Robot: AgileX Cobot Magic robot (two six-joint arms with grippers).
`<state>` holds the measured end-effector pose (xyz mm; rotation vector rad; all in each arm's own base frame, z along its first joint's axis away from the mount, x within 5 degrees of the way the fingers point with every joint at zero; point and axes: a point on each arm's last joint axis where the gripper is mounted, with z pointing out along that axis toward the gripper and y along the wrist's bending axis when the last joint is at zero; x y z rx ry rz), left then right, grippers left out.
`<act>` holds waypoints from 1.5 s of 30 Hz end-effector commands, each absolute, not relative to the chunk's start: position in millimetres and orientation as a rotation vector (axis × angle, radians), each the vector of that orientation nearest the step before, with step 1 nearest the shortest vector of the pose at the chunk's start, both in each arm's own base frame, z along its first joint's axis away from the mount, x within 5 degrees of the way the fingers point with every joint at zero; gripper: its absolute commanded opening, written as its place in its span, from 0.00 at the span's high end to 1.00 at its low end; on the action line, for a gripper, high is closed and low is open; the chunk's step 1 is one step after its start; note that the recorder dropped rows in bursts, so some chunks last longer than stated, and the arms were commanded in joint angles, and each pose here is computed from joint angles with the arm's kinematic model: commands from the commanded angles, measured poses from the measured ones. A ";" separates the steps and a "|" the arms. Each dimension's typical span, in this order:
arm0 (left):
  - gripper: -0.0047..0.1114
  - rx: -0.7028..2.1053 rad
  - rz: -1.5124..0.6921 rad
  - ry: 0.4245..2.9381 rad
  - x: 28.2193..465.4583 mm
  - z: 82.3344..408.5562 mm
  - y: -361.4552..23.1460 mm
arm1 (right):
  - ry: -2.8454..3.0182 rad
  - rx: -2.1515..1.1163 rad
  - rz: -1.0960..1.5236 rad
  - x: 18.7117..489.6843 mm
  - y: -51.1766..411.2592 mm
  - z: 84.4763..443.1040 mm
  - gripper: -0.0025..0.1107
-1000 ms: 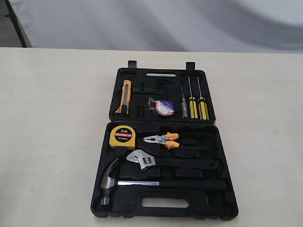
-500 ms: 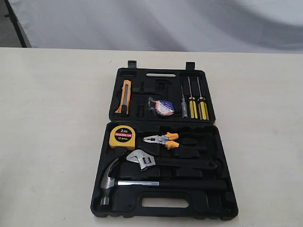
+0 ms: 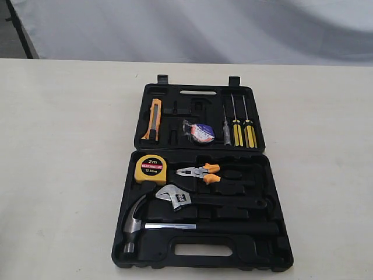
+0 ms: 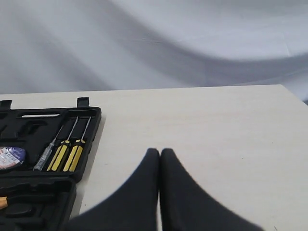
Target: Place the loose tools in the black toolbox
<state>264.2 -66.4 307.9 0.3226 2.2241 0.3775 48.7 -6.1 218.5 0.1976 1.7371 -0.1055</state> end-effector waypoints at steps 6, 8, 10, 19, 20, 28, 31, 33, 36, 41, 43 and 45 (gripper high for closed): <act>0.95 0.306 0.348 2.223 262.6 307.2 -66.3 | 1.729 0.264 -0.134 47.3 -10.8 217.1 0.97; 0.95 0.306 0.348 2.223 262.6 307.2 -66.3 | 1.729 0.264 -0.134 47.3 -10.8 217.1 0.97; 0.95 0.306 0.348 2.223 262.6 307.2 -66.3 | 1.740 0.265 -0.134 47.8 -10.9 213.6 0.97; 0.95 0.306 0.348 2.223 262.6 307.2 -66.3 | 1.829 0.312 -0.087 51.6 -11.5 179.8 0.97; 0.95 0.306 0.348 2.223 262.6 307.2 -66.3 | 1.830 0.294 -0.079 51.8 -10.8 179.9 0.97; 0.95 0.306 0.348 2.223 262.6 307.2 -66.3 | 1.838 0.210 -0.028 52.5 -6.6 180.2 0.97; 0.95 0.306 0.348 2.223 262.6 307.2 -66.3 | 1.836 0.209 -0.030 52.6 -6.7 180.4 0.97; 0.95 0.306 0.348 2.223 262.6 307.2 -66.3 | 1.836 0.209 -0.030 52.6 -6.7 180.4 0.97; 0.95 0.306 0.348 2.223 262.6 307.2 -66.3 | 1.837 0.209 -0.030 52.6 -6.7 180.3 0.97; 0.95 0.306 0.348 2.223 262.6 307.2 -66.3 | 1.837 0.209 -0.030 52.6 -6.7 180.3 0.97; 0.95 0.306 0.348 2.223 262.6 307.2 -66.3 | 1.837 0.209 -0.030 52.6 -6.7 180.3 0.97; 0.95 0.306 0.348 2.223 262.6 307.2 -66.3 | 1.837 0.209 -0.030 52.6 -6.7 180.3 0.97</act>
